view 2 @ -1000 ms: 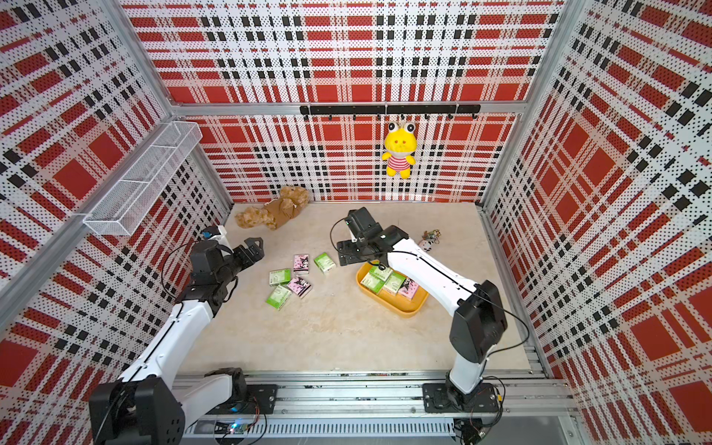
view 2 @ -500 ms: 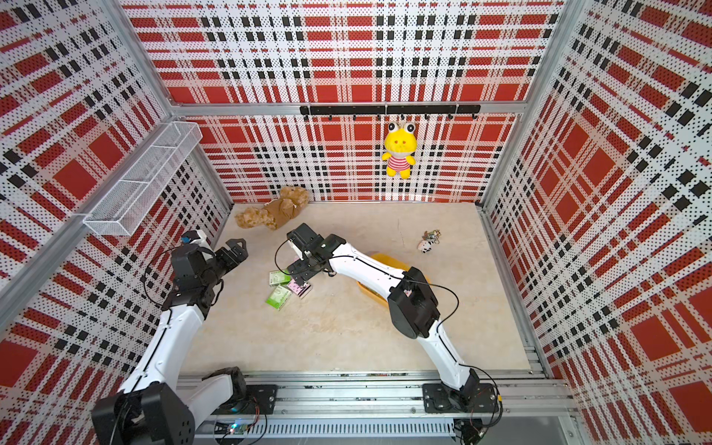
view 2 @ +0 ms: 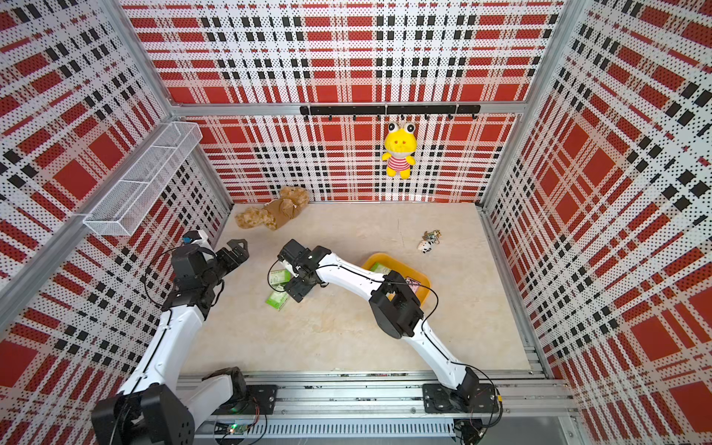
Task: Put the pocket tissues into the storage box
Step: Pick up the pocket tissues from the center of the board.
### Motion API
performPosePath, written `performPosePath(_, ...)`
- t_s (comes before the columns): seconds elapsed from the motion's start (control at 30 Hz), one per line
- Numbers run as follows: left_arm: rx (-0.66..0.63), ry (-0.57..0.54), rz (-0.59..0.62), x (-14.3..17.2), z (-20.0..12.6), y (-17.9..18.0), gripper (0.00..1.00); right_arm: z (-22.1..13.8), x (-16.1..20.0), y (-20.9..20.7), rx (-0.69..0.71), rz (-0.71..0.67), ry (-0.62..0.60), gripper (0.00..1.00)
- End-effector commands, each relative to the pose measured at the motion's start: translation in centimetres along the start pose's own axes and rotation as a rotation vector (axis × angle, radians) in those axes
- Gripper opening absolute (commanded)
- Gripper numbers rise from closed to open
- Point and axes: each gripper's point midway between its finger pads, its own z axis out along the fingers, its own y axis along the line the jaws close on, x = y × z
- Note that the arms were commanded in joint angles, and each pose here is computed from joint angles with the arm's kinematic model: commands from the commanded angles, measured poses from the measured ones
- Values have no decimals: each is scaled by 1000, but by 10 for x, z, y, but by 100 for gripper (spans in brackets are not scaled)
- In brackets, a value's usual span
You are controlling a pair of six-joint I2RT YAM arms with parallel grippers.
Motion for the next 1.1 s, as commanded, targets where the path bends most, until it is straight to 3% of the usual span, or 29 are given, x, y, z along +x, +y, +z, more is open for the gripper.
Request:
performPosePath(0.0, 13, -3, 9, 0, -3, -2, 99, 10, -1, 5, -7, -14, 14, 98)
performPosePath(0.4, 10, -1, 15, 2, -4, 0, 99, 33, 8, 7, -19, -11, 61, 94)
performPosePath(1.07, 7, 6, 20, 5, -3, 1, 99, 43, 11, 10, -33, 10, 75, 78)
